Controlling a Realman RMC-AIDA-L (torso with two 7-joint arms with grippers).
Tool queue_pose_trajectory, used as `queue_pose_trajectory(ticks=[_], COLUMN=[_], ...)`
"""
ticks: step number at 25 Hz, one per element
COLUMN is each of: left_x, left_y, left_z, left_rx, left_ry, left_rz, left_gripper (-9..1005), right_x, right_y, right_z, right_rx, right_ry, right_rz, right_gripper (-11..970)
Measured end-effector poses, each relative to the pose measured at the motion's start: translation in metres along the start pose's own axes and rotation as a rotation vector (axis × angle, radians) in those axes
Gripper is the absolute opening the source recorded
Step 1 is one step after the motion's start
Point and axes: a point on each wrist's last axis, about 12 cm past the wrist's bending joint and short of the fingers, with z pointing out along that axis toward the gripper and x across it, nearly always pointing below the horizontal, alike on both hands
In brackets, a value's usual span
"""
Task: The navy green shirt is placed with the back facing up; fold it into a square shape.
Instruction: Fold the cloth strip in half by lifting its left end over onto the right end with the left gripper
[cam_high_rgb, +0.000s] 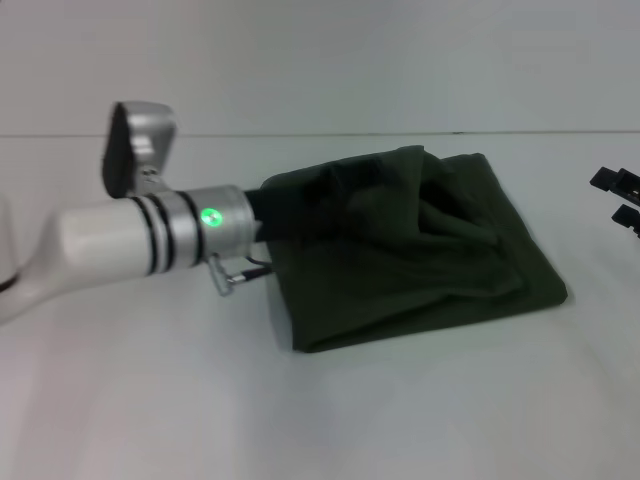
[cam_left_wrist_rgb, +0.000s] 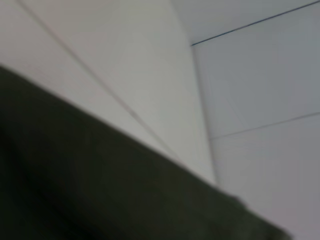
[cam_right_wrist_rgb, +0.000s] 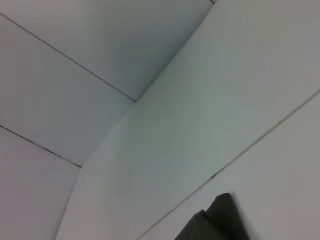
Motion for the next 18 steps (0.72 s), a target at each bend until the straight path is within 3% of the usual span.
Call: queue_pose_trajectory(ticks=[5, 12, 15, 18], left_x=[0.005, -0.014, -0.016, -0.014], left_y=[-0.007, -0.05, -0.053, -0.045], left_z=[0.025, 0.051, 0.052, 0.037], left_rx=[-0.051, 0.068, 0.085, 0.132], left_ry=[0.013, -0.1, -0.105, -0.086], left_rz=[0.039, 0.181, 0.193, 0.16], left_gripper=[848, 847, 847, 847], right_x=[0.001, 0.002, 0.001, 0.0], right_y=[0.0, 0.0, 0.0, 0.002], right_z=[0.0, 0.001, 0.001, 0.001], right_rx=[0.0, 0.0, 0.0, -0.008], right_ry=[0.0, 0.0, 0.002, 0.018], right_rz=[0.002, 0.002, 0.001, -0.013], right_gripper=[829, 825, 824, 822])
